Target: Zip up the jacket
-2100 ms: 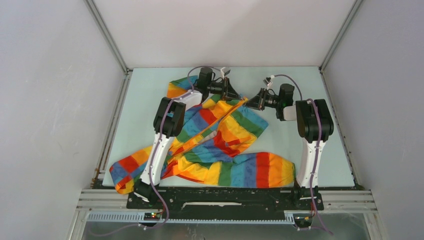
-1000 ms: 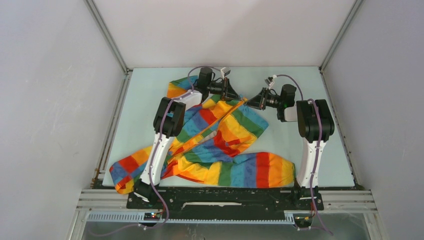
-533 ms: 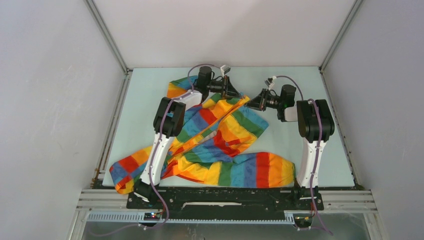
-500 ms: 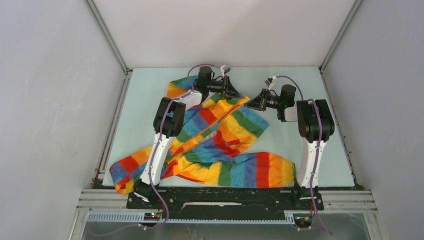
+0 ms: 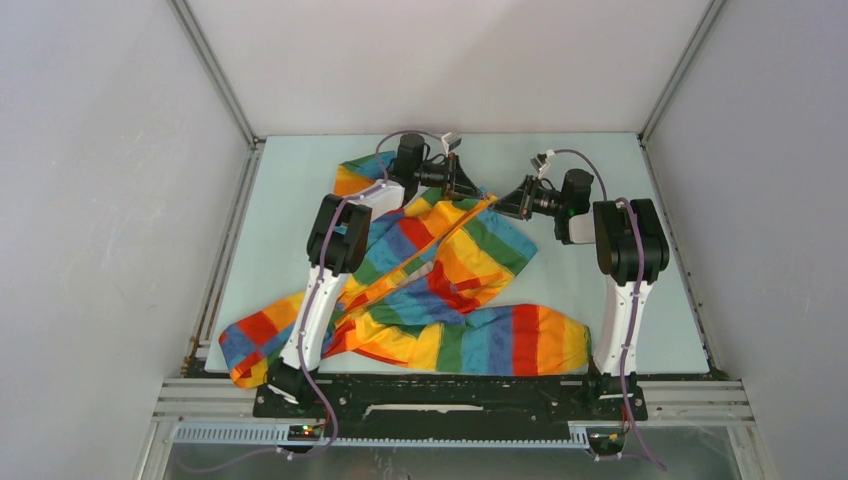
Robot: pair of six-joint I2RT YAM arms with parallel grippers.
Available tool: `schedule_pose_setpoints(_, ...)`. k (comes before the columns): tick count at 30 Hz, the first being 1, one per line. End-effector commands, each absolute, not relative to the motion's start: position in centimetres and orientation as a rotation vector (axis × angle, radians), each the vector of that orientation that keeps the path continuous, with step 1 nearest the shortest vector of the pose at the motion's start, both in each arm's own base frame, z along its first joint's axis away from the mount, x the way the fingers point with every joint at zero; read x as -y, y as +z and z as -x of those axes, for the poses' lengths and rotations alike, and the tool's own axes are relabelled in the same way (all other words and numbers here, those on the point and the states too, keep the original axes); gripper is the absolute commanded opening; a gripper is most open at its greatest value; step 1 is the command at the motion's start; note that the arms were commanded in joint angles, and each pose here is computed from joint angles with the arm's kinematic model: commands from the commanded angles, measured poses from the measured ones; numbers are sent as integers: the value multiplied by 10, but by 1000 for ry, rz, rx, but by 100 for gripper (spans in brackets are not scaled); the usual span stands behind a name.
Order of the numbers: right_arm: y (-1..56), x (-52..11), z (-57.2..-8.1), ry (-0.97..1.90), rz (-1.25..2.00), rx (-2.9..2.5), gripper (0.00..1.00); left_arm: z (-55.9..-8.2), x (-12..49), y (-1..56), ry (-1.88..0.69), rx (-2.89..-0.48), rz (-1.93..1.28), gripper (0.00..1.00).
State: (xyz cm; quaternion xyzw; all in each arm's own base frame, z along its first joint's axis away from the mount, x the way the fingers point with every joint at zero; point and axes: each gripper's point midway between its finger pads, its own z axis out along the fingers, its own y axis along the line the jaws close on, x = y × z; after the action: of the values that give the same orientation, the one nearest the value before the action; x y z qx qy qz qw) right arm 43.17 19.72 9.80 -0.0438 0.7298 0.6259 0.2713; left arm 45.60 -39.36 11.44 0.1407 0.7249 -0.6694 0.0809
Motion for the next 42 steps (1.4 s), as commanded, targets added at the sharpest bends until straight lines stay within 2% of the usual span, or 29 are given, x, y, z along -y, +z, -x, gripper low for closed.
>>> schedule_pose_setpoints(1,119,-197,-433,1666,189,-1892,0,-453,397,137,-1998,-2091,-531,0)
schedule_pose_setpoints(42,113,-193,-439,1683,145,-1913,0,-444,400,141,-2038,-2069,-573,0)
